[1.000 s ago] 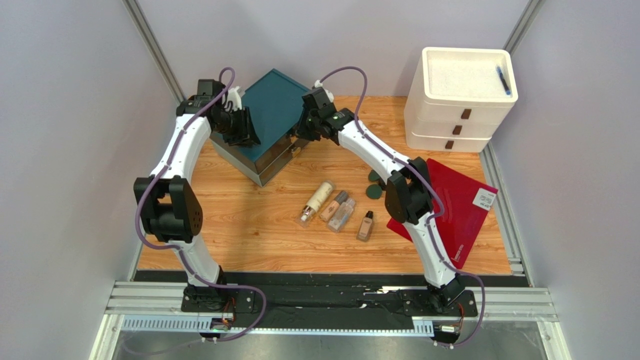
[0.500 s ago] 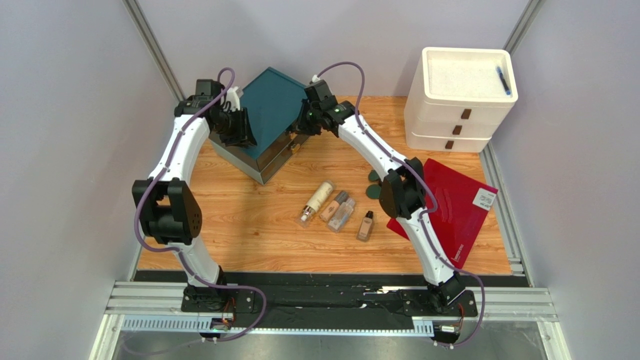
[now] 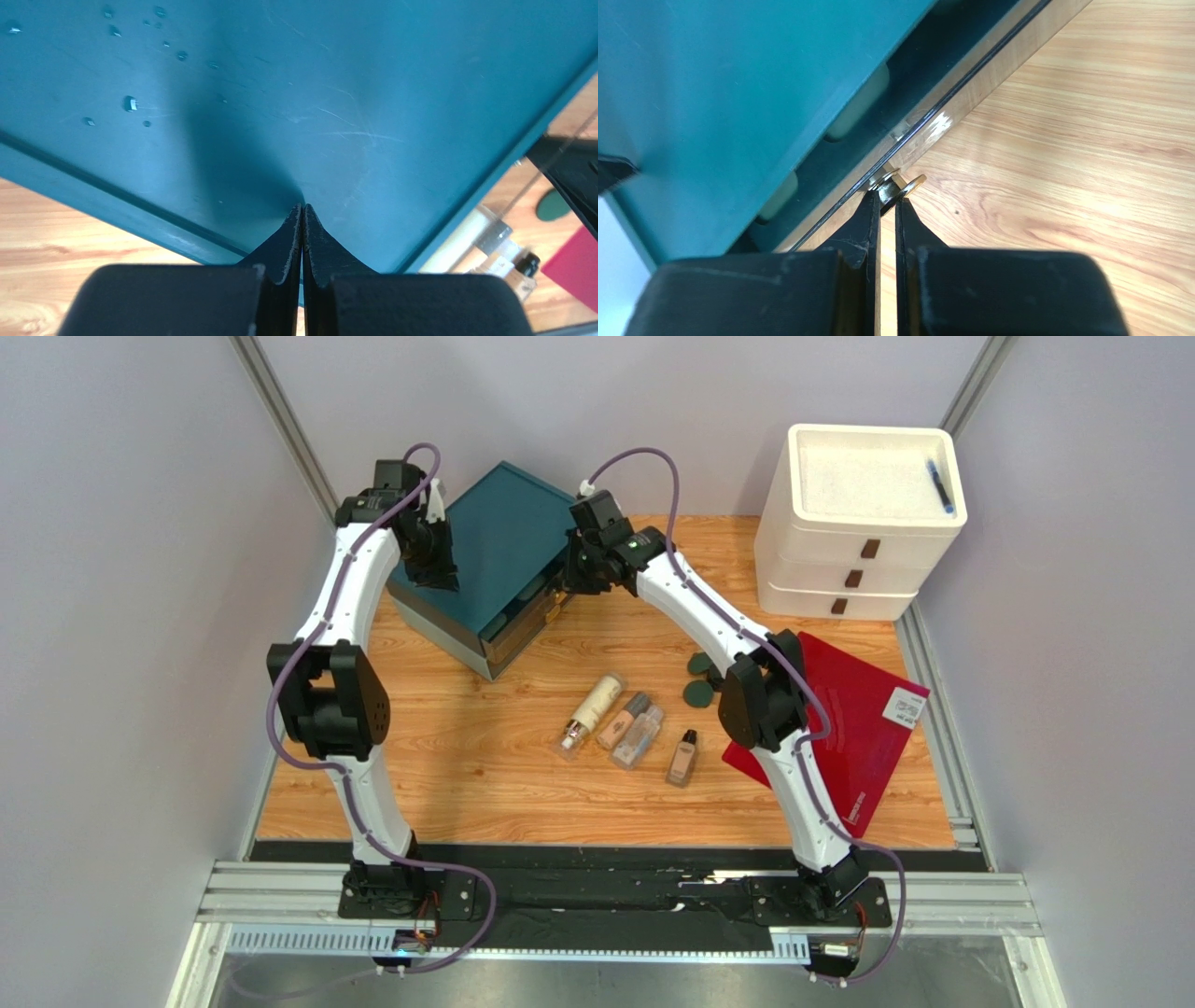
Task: Organize the makeup
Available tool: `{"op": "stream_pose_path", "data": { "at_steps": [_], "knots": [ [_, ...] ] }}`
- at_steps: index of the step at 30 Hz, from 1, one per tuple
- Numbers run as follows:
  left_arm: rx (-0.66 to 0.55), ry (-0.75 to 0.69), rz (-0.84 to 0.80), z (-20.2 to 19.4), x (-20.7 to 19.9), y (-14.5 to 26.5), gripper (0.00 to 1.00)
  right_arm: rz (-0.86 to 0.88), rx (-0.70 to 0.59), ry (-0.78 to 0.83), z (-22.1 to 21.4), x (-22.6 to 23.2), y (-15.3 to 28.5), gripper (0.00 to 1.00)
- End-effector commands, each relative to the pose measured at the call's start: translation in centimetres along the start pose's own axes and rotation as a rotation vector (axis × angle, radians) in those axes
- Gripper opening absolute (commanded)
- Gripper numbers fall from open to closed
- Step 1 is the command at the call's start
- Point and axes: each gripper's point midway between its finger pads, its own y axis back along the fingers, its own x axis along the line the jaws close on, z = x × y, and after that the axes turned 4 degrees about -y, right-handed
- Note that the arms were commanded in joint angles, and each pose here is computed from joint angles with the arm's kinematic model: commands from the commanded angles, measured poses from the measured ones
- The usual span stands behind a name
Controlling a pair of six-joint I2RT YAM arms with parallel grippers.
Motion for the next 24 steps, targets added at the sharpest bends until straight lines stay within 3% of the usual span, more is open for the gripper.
{"op": "stream_pose_path", "data": {
  "at_steps": [1, 12, 24],
  "knots": [
    [0.251, 0.020, 0.202, -5.8, 4.6, -3.1, 0.00, -0.275, 0.155, 0.154, -4.1, -7.3, 1.1, 0.00],
    [0.288, 0.034, 0.207, -6.8, 4.8, -3.8, 0.00, -0.488, 0.220, 0.208, -5.9, -12.1, 5.6, 0.00],
    [0.274, 0.043, 0.196, -6.9, 4.4, -2.6, 0.00, -0.529, 0.103, 0.192, -3.7, -12.2, 10.1, 0.00]
  ]
}}
